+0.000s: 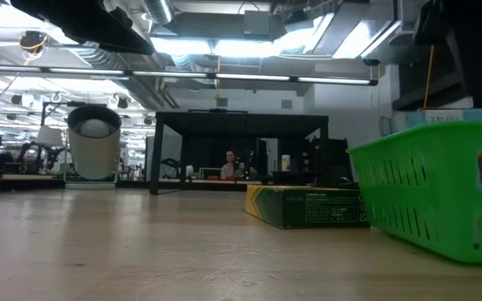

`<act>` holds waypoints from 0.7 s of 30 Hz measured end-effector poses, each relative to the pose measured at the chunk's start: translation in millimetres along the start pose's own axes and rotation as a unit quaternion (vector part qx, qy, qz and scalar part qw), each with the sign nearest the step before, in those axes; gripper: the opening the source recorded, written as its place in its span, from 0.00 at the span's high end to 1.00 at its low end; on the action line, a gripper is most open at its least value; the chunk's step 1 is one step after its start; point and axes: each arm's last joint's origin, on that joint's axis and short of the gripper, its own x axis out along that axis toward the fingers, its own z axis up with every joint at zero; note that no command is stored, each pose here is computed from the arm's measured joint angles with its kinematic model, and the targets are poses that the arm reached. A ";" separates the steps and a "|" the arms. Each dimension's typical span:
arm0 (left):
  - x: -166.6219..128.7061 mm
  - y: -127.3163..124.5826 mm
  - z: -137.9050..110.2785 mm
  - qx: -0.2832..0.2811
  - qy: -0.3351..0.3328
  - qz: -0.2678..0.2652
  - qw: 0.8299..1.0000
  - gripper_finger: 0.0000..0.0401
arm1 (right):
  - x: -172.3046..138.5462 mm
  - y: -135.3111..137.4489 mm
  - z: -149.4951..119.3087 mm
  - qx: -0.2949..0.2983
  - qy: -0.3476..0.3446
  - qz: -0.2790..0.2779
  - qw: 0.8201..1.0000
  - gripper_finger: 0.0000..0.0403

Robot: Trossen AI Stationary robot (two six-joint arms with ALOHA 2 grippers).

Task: Pick & Place Office Desk Supplies
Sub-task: Put the yellow green crayon box into the green bin

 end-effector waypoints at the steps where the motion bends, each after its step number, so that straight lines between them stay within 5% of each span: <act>1: 0.0 0.0 0.0 0.000 0.000 0.000 1.000 0.61 | -2.6 -0.6 0.0 0.000 -0.005 0.002 1.000 0.43; 7: 2.6 -5.5 -0.8 -0.011 0.002 -0.074 0.997 0.62 | -16.2 -2.7 1.7 -0.009 -0.059 0.005 0.998 0.43; 11: 19.6 -15.4 -6.5 -0.011 0.027 -0.108 0.994 0.63 | -30.5 6.9 10.4 -0.050 -0.207 0.010 0.977 0.43; 14: 41.6 -23.2 -13.1 0.004 0.041 -0.081 0.996 0.64 | -42.3 18.1 18.3 -0.061 -0.366 -0.031 0.928 0.43; 17: 64.0 -32.1 -19.1 0.024 0.037 -0.068 0.997 0.64 | -55.4 28.1 20.2 -0.029 -0.509 -0.113 0.853 0.43; 19: 75.9 -38.1 -19.5 0.018 0.014 -0.083 0.996 0.64 | -61.7 31.5 17.3 0.005 -0.571 -0.176 0.802 0.43; 21: 85.9 -43.7 -19.4 0.007 -0.012 -0.099 0.995 0.64 | -64.6 31.5 13.5 0.022 -0.598 -0.224 0.770 0.43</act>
